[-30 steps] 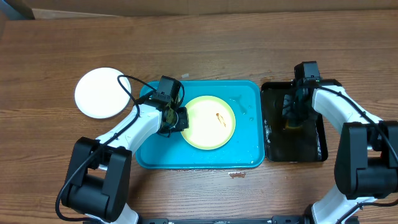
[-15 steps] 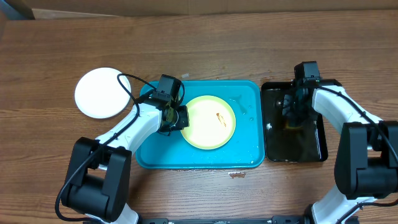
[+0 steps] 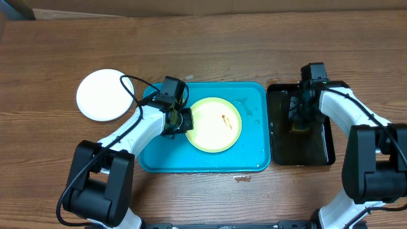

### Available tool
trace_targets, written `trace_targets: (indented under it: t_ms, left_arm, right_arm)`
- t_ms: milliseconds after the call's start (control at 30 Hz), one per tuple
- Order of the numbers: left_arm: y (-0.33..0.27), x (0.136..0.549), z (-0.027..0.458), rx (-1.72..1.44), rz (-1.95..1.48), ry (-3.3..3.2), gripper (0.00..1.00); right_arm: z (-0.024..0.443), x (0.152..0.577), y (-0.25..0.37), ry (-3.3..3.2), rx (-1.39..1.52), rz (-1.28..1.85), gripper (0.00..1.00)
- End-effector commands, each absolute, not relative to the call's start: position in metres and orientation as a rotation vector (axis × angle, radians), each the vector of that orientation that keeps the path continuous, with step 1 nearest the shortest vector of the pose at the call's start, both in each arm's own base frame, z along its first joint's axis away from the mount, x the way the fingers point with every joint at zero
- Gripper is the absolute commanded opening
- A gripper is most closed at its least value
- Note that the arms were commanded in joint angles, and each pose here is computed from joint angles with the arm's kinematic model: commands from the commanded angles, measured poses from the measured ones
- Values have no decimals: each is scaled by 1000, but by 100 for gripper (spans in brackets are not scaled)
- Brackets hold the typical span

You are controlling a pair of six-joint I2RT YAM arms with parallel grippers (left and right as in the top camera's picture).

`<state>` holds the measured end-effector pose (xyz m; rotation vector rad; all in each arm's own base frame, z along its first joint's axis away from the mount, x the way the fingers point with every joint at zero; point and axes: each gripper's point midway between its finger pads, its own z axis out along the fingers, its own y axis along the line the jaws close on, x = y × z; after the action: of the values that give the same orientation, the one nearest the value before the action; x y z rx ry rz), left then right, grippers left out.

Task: Clean dirty plates on tray and stack at the side
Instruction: 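Grasp the green-and-yellow sponge in the black tray with the right gripper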

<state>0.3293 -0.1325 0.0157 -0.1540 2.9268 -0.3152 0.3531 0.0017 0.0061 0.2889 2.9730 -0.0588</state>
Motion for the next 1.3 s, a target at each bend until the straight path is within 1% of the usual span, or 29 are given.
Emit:
trace_targets:
  t_ms: [0, 233, 333, 533, 667, 800, 833, 933, 1067, 1200, 1267]
  left_arm:
    - [-137, 339, 29, -137, -329, 2886, 4]
    - [-137, 339, 29, -136, -330, 2886, 4]
    - [-137, 339, 29, -137, -330, 2886, 4]
    - [-137, 339, 29, -137, -330, 2886, 4]
    - [-137, 339, 29, -137, -330, 2886, 4]
    - [-137, 339, 29, -137, -331, 2886, 4]
    - [-137, 339, 29, -137, -331, 2886, 4]
    - [-137, 339, 29, -137, -331, 2886, 4]
    - [-137, 339, 29, -137, -331, 2885, 4]
    - [-137, 339, 29, -137, -331, 2885, 4]
    - [-138, 339, 29, -137, -331, 2885, 4]
  right_arm:
    - [23, 369, 1, 2910, 282, -55, 4]
    - [36, 373, 0, 2907, 300, -68, 4]
    - [49, 374, -4, 2891, 374, -95, 4]
    - [67, 369, -6, 2880, 384, -119, 4]
    - [71, 368, -6, 2873, 414, -113, 4]
    - [69, 365, 22, 2910, 413, 119, 4]
    - [69, 363, 24, 2919, 401, 117, 4]
    - [68, 357, 4, 2917, 460, -66, 4]
    - [67, 356, 25, 2947, 382, 84, 4]
    - [68, 355, 13, 2928, 416, -84, 4]
    - [68, 356, 12, 2921, 414, -94, 4]
